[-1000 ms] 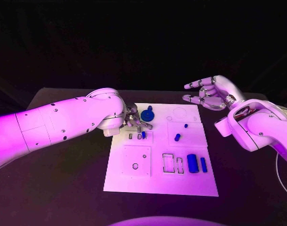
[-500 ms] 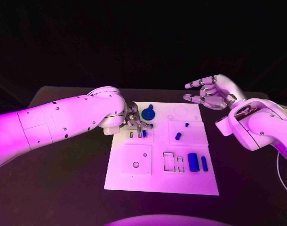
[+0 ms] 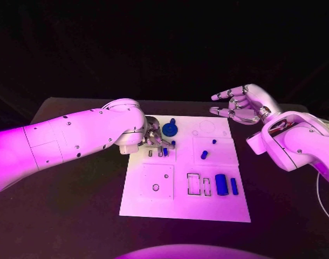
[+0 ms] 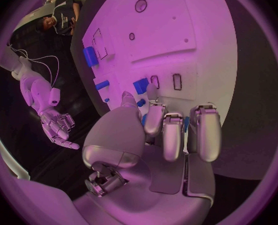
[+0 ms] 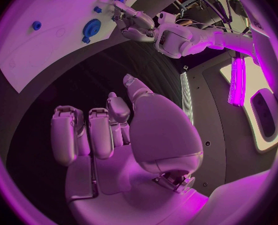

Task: Assemble the parts on the task board

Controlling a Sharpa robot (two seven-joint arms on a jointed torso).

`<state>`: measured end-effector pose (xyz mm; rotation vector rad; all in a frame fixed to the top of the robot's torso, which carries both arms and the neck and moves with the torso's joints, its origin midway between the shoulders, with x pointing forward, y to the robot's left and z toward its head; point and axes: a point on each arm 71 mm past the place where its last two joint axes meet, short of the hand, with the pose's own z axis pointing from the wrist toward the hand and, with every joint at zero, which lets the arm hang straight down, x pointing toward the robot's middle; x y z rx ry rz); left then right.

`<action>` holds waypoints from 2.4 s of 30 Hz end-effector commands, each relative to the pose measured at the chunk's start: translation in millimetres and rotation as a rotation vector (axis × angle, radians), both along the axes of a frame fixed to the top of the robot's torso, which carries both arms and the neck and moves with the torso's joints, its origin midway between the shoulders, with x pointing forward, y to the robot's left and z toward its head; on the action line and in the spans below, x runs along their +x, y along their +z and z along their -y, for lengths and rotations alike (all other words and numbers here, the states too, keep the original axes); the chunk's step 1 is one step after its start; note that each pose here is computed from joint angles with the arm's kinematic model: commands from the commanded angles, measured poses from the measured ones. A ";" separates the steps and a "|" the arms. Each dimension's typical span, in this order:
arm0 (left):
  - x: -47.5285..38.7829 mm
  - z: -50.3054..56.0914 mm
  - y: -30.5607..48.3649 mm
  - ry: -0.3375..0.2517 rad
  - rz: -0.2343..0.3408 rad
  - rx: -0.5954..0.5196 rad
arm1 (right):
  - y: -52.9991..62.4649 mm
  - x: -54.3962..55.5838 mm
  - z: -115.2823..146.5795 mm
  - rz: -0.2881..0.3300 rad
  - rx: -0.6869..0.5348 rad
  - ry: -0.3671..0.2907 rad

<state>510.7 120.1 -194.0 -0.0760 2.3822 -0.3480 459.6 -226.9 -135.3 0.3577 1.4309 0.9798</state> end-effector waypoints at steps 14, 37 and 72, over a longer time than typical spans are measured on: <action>-1.5 1.4 -1.4 -0.021 -0.016 0.016 | -2.8 1.5 -1.2 -0.003 -0.012 0.012; -2.3 2.9 -1.5 -0.027 -0.018 0.016 | -4.7 2.5 -2.4 -0.008 -0.012 0.013; -1.8 -18.1 1.5 0.074 0.010 -0.070 | -15.0 3.5 -0.9 -0.043 -0.016 0.013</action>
